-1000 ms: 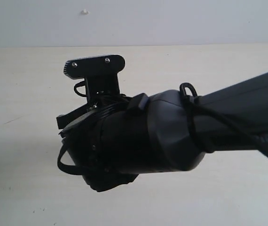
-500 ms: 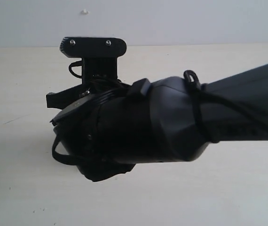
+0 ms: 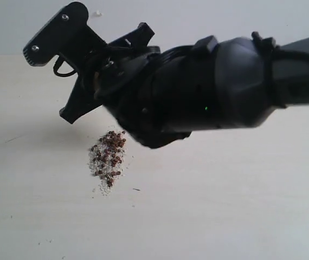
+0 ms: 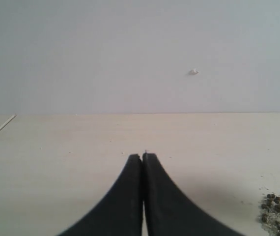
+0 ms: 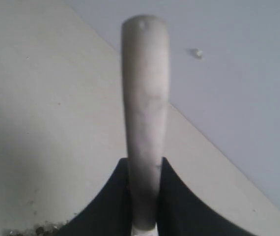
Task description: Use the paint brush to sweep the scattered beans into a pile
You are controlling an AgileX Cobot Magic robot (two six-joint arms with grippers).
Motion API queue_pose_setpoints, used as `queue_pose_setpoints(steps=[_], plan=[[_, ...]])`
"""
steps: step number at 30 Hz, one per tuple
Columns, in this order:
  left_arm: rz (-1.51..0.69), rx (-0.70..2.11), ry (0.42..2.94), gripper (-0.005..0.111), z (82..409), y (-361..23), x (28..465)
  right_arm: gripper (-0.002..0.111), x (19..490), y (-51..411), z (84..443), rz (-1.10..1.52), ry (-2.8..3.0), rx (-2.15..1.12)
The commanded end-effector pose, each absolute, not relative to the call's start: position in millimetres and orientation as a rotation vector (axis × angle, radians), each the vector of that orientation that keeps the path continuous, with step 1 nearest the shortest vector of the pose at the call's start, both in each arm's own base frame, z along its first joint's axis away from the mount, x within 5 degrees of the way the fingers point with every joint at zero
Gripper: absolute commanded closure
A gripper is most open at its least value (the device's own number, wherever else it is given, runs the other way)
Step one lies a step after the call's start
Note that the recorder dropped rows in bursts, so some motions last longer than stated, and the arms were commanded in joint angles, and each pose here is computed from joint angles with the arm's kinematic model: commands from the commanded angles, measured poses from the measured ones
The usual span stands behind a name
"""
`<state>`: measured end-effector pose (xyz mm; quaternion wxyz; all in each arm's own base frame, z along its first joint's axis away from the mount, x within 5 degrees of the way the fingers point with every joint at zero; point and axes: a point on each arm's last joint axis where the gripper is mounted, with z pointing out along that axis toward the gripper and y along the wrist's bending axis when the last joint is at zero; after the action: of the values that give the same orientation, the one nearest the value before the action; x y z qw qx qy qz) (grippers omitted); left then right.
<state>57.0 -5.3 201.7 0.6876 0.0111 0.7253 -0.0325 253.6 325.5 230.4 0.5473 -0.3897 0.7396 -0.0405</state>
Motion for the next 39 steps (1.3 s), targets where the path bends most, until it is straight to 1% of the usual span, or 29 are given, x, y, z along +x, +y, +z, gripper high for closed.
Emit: queue_pose_setpoints(steps=[1, 4, 8, 12, 14, 18, 21, 24, 32, 39], plan=[[-0.083, 0.022, 1.62, 0.107, 201, -6, 57, 0.108, 277, 314, 233, -0.02, 1.701, -1.109], [-0.083, 0.022, 1.62, 0.107, 201, -6, 57, 0.108, 288, 305, 228, 0.035, 1.635, -1.3], [-0.083, 0.022, 1.62, 0.107, 201, -6, 57, 0.108, 297, 292, 224, 0.18, 1.48, -1.548], [-0.083, 0.022, 1.62, 0.107, 201, -6, 57, 0.108, 305, 273, 227, 0.347, 1.305, -1.684], [-0.083, 0.022, 1.62, 0.107, 201, -6, 57, 0.108, 314, 261, 234, 0.407, 1.235, -1.644], [-0.083, 0.022, 1.62, 0.107, 201, -6, 57, 0.108, 333, 242, 244, 0.439, 1.202, -1.472], [-0.083, 0.022, 1.62, 0.107, 201, -6, 57, 0.108, 336, 236, 243, 0.521, 1.103, -1.465], [-0.083, 0.022, 1.62, 0.107, 201, -6, 57, 0.108, 335, 239, 230, 0.571, 1.031, -1.498], [-0.083, 0.022, 1.62, 0.107, 201, -6, 57, 0.108, 353, 243, 185, 0.51, 1.06, -1.474], [-0.083, 0.022, 1.62, 0.107, 201, -6, 57, 0.108, 369, 249, 164, 0.513, 1.127, -1.475]])
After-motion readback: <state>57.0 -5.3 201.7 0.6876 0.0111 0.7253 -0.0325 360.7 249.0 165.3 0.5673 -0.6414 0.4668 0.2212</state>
